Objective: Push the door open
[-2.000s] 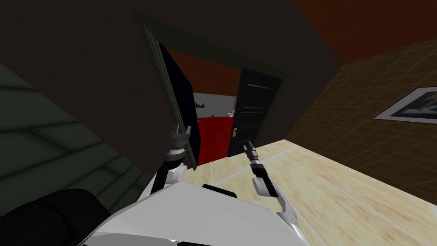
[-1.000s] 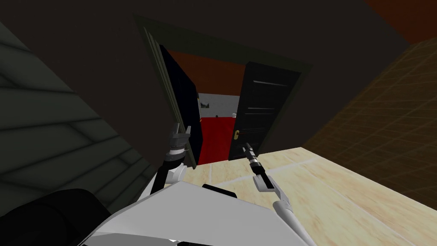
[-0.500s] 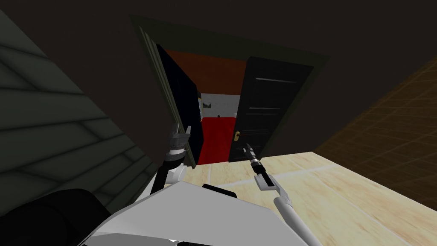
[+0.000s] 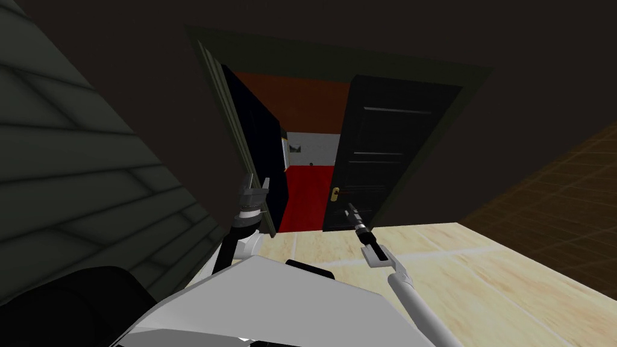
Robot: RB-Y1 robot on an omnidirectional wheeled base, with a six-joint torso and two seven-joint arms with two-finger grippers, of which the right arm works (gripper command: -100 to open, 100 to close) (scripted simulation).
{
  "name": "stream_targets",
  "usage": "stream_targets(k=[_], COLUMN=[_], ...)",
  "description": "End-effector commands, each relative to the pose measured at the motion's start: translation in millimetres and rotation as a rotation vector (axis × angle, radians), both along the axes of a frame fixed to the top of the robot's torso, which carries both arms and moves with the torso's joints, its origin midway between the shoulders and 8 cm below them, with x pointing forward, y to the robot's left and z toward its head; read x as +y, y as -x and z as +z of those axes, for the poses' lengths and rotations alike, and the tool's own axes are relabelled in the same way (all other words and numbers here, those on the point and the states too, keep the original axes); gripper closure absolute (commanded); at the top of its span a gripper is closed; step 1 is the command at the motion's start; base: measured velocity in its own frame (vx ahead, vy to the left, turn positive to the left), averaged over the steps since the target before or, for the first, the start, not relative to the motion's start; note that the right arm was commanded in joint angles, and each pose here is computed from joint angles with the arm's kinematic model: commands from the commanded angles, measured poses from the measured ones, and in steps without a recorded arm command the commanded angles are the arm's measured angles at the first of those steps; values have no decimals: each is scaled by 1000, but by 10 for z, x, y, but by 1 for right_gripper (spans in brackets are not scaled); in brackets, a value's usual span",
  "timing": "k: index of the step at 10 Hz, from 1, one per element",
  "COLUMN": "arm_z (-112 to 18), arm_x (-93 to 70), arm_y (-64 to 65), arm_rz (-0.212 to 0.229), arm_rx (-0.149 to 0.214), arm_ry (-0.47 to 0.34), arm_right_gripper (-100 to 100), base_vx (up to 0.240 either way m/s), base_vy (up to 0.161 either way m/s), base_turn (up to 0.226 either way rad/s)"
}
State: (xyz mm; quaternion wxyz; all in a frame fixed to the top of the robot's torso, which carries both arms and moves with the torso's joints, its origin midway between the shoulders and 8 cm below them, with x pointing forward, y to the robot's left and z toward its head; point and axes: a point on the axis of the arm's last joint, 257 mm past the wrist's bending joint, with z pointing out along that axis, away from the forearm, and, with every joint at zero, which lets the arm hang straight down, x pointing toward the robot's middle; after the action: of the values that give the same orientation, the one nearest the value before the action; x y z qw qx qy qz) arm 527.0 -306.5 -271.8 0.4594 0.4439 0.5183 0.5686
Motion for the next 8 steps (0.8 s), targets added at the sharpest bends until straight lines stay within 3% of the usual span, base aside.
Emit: stream_targets(k=[1,6,8], arm_z=[-46,-180,-192], arm_x=[-47,-253,-260], arm_y=[-31,-108,-106], arm_rz=[-3,-17,-18], arm_rx=[13,53,55], arm_ry=[7,34,35], arm_right_gripper=[-100,-100,-100], base_vx=[49,60,45], base_vy=[-90,-81,-59], base_turn=[79,79,50])
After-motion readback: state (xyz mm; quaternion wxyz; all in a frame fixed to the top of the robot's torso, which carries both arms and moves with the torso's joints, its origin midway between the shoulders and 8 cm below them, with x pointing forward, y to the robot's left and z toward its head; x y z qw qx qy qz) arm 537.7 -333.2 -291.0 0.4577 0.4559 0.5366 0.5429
